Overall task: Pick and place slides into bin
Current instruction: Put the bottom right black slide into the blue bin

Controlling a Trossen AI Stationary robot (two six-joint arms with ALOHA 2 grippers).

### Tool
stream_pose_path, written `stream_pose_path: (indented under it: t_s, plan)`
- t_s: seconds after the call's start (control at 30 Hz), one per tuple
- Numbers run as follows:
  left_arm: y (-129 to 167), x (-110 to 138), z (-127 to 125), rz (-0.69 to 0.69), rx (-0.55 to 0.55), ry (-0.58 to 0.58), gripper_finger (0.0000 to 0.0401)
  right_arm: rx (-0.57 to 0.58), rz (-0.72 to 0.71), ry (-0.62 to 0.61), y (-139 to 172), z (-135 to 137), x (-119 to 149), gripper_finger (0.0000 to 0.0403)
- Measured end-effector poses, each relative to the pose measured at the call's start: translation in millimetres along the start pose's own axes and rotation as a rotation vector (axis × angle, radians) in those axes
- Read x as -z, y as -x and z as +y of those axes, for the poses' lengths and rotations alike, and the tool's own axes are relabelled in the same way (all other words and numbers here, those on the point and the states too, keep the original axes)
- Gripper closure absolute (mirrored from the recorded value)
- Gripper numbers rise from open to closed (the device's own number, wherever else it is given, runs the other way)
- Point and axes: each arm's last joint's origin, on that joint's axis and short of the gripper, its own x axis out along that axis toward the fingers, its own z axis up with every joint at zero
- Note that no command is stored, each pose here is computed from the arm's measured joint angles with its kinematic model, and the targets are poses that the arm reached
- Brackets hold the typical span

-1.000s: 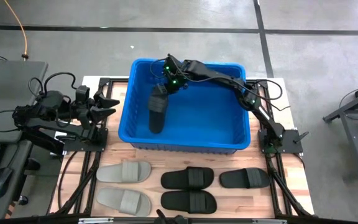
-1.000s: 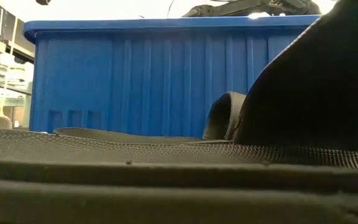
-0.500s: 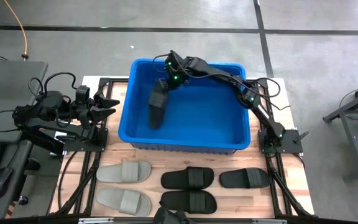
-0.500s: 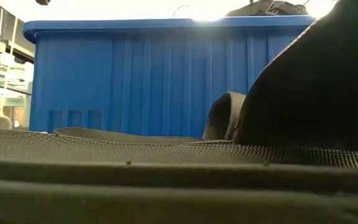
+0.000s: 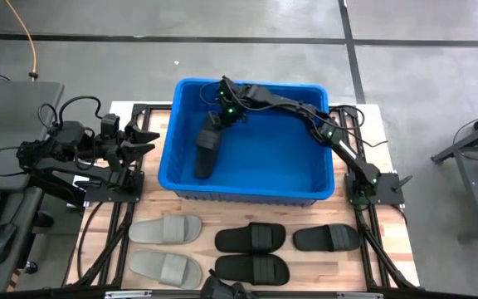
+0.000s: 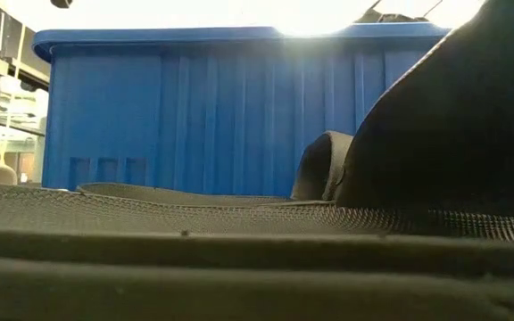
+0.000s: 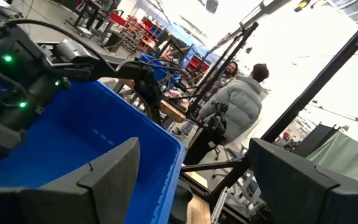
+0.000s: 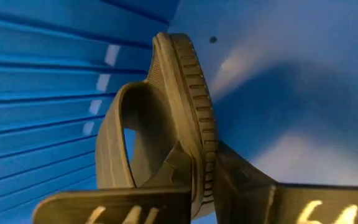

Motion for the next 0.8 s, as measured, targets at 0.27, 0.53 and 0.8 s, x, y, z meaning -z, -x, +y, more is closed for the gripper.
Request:
stream_pose_path:
  t_s: [0.27,0.53,0.8]
  plan:
    - [0,0,0,0.007,0.009,0.000,0.0112,0.006,-0.067,0.012,0,-1,-6,0.0403]
    - [0,1,0,0.015,0.009,-0.001,0.0112,-0.001,-0.132,0.027,3,-2,-14,0.0369]
    - [0,1,0,0.028,0.027,-0.001,0.0112,0.062,-0.124,0.077,1,-8,-13,0.0337]
